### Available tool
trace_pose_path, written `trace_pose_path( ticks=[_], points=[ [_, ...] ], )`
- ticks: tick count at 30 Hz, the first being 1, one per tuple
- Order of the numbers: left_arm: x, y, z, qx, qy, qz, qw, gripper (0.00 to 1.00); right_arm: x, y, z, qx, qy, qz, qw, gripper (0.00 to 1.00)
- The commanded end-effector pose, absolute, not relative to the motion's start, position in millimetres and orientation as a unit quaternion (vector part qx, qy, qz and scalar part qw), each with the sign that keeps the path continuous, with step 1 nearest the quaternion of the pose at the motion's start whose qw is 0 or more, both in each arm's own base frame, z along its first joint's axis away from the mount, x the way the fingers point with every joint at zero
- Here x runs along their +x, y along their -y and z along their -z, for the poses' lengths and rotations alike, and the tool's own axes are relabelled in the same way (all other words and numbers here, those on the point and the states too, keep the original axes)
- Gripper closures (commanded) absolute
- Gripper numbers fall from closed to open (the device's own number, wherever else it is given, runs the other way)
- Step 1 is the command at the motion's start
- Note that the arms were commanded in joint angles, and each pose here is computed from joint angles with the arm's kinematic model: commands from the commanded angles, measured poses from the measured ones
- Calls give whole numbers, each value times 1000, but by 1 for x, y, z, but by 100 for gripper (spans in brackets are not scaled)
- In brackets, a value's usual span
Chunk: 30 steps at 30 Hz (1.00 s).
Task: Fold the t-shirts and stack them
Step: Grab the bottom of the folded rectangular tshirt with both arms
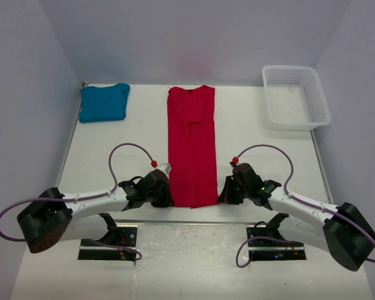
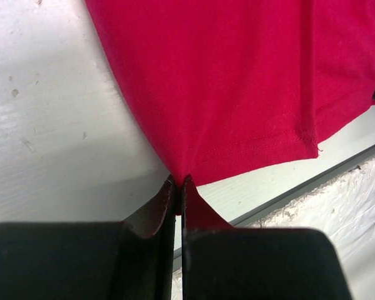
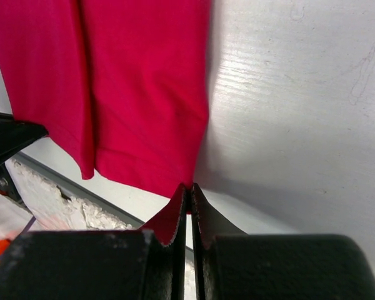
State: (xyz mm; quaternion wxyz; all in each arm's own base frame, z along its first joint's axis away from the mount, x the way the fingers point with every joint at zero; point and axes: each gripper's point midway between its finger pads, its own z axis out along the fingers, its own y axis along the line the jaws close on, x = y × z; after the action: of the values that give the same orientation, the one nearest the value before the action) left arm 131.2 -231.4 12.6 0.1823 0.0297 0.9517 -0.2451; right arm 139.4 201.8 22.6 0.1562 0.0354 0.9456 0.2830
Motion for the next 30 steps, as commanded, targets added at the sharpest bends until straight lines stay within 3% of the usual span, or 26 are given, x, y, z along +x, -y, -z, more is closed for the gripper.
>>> trace_pose_path(
  ticks=[1,17,30],
  points=[
    [115,207,5,22,-966,204,158,100,141,-204,-23,26,-947,-277,161,100],
    [97,177,6,11,-967,193,168,100,131,-202,-34,17,-959,-214,185,100],
    [95,189,-11,37,-959,220,173,100,110,-213,-38,-12,-961,-215,172,100]
  ],
)
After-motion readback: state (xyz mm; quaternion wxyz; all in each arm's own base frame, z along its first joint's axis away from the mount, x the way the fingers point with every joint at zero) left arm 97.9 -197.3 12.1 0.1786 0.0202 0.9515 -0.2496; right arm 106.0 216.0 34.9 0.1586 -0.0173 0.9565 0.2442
